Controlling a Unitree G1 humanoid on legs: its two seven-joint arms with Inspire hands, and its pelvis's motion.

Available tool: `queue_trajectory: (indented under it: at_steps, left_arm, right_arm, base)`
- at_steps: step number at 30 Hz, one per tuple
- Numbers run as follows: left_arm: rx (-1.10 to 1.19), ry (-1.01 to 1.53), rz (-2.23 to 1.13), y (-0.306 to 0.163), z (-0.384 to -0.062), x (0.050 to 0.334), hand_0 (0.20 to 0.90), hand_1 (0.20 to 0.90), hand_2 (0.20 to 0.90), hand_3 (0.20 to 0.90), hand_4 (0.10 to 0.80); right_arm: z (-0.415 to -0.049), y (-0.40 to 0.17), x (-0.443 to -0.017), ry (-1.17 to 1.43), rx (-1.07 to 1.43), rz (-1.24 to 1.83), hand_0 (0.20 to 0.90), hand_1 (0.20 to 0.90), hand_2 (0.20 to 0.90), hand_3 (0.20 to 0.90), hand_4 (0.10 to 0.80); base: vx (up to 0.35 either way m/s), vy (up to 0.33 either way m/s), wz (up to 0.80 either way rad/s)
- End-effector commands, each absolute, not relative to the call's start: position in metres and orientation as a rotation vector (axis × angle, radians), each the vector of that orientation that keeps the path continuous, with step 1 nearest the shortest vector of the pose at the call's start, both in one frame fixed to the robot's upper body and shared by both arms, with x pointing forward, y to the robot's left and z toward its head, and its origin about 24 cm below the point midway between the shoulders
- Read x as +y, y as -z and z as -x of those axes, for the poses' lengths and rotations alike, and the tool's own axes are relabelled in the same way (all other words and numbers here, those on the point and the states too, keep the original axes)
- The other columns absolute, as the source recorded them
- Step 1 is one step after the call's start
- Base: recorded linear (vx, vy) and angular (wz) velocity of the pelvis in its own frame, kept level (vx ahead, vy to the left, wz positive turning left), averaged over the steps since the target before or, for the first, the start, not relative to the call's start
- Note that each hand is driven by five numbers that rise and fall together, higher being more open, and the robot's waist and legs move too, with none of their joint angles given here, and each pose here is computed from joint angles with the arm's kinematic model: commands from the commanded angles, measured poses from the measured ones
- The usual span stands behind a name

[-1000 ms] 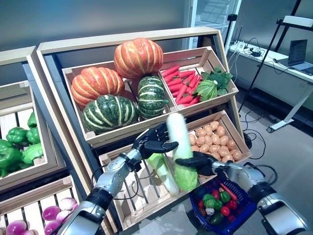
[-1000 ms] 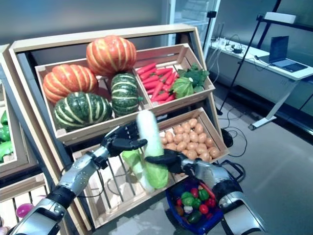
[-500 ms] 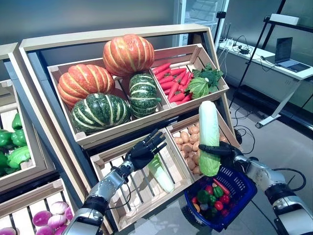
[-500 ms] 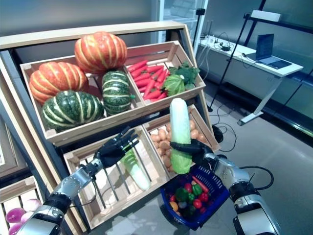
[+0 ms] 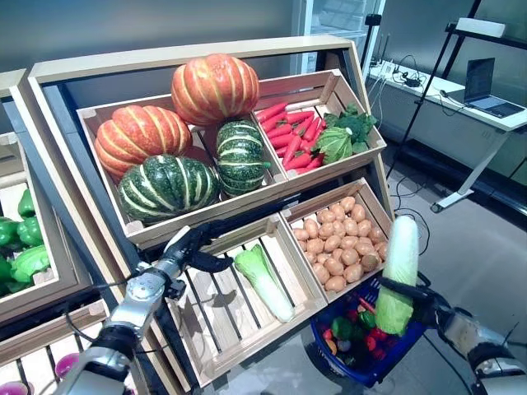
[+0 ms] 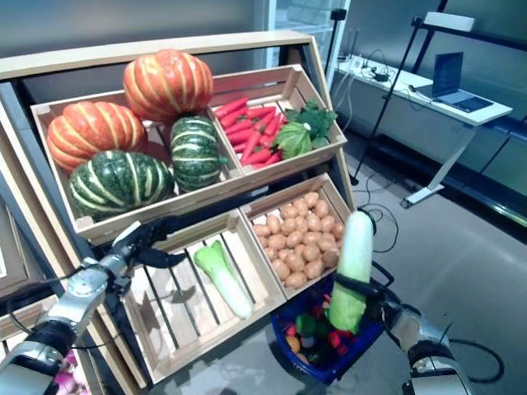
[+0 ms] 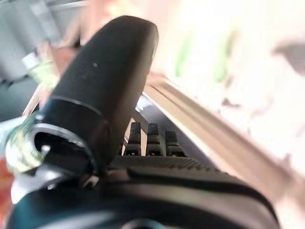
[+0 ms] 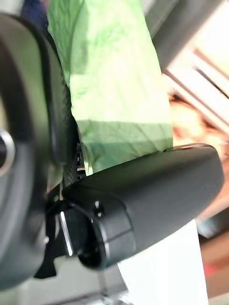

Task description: Put vegetables into the basket

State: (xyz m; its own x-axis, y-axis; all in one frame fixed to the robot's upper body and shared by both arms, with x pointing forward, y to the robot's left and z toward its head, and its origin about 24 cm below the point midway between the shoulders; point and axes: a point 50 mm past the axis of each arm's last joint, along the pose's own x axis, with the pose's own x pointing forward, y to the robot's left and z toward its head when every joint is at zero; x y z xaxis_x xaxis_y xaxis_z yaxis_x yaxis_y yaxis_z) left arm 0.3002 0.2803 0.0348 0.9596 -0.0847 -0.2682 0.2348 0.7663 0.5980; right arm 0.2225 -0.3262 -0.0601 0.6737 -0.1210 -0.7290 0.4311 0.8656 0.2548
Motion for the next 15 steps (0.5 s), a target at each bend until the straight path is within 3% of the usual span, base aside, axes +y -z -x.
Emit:
queue_trajectory:
  at_steps: [1,7,15]
  left_arm:
    - [-0.279,0.082,-0.929,-0.148,-0.354,0.255,0.9,0.9,0.9,0.9,0.8]
    - [-0.54,-0.044,-1.324,-0.209,-0.373,0.241,0.9,0.9,0.9,0.9,0.8]
    - [-0.798,-0.17,-1.611,-0.262,-0.377,0.223,0.9,0.9,0.9,0.9,0.8]
  right_arm:
    - [-0.275,0.001,-0.346,0.392,0.429,-0.489,0.3,0.3,0.3,0.3,0.4]
    - [-0.293,-0.022,-0.354,0.45,0.344,-0.568,0.3,0.3,0.3,0.3,0.4]
    - [-0.31,-0.042,-0.353,0.423,0.325,-0.612,0.3,0.3,0.3,0.3,0.4]
  base:
    - [-0.305,-0.049,-0.05]
    - [-0.289,-0.036,0.11]
    - [-0.103,0.013,0.0]
